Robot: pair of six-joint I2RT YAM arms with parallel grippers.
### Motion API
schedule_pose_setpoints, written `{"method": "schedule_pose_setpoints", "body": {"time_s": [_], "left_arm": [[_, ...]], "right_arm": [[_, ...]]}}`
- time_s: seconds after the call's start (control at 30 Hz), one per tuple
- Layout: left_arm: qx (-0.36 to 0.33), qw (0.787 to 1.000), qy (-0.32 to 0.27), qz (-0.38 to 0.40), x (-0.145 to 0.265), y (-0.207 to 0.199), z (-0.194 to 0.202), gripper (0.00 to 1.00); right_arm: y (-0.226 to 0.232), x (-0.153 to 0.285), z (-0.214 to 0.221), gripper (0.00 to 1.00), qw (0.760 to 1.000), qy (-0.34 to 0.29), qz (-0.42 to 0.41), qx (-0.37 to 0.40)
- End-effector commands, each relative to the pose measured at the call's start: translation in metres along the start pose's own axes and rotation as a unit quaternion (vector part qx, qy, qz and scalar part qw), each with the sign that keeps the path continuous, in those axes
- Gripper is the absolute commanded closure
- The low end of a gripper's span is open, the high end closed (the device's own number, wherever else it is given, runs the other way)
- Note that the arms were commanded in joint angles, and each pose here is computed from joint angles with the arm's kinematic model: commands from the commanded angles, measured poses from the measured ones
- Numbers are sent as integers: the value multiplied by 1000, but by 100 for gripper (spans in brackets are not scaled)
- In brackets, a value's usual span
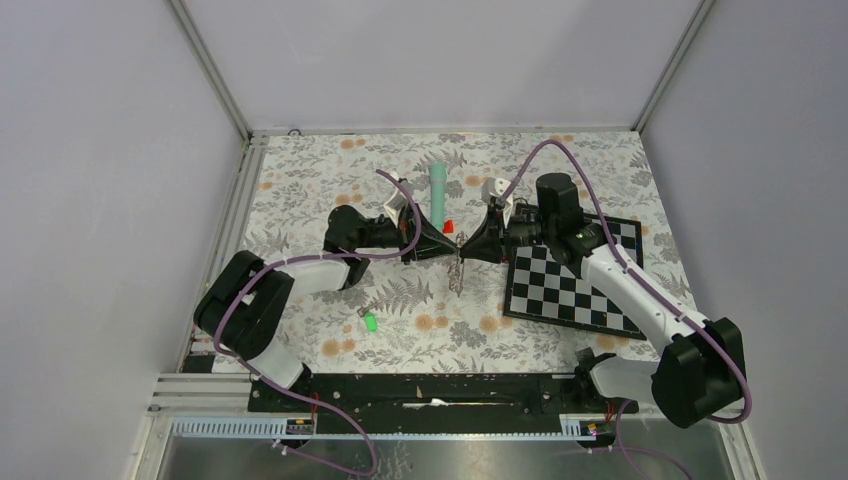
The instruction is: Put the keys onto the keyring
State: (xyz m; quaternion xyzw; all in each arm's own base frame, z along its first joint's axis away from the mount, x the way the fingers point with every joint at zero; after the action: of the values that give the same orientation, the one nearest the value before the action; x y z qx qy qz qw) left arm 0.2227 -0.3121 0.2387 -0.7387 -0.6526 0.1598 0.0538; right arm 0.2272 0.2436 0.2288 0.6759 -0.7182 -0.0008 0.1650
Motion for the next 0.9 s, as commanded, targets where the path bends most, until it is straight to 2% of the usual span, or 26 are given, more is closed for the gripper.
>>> {"method": "schedule_pose_setpoints", "body": {"time_s": [0.0, 0.17, 0.3, 0.43, 0.53, 0.7, 0.87], "left_arm": [[-37, 999, -19, 8, -3, -4, -10, 100], [-42, 999, -13, 13, -3, -4, -5, 100], [-68, 997, 1, 21, -2, -3, -1, 99], [-96, 994, 47, 26, 2, 5, 7, 68], [-132, 987, 85, 25, 8, 16, 10, 51], [-197, 962, 189, 8, 24, 31, 23, 40], [-214, 946, 243, -25, 38, 38, 27, 35]], "right_arm": [[-2, -1, -4, 84, 1000, -15, -6, 5], [-5, -1, -10, 100, 1000, -24, -1, 18], [-10, 2, -5, 100, 999, -5, 23, 28], [-13, 8, 6, 100, 997, 24, 38, 65], [-12, 10, 17, 100, 994, 41, 40, 90], [-11, 15, 32, 100, 988, 70, 42, 135], [-12, 16, 44, 100, 978, 101, 54, 172]]}}
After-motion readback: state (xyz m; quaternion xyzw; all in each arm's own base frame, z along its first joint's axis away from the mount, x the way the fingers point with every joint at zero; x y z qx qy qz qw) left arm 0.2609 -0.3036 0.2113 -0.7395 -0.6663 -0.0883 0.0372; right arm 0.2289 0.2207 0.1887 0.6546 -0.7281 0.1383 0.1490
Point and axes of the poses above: each gripper's point midway between its finger pads, its own x axis back along the fingers, its own y axis along the line the jaws close on, z = x × y, the point moved 2 cm from there along x, back along the fingers, and after that the axes turned 3 degrees about -x, right-handed, at the moved point
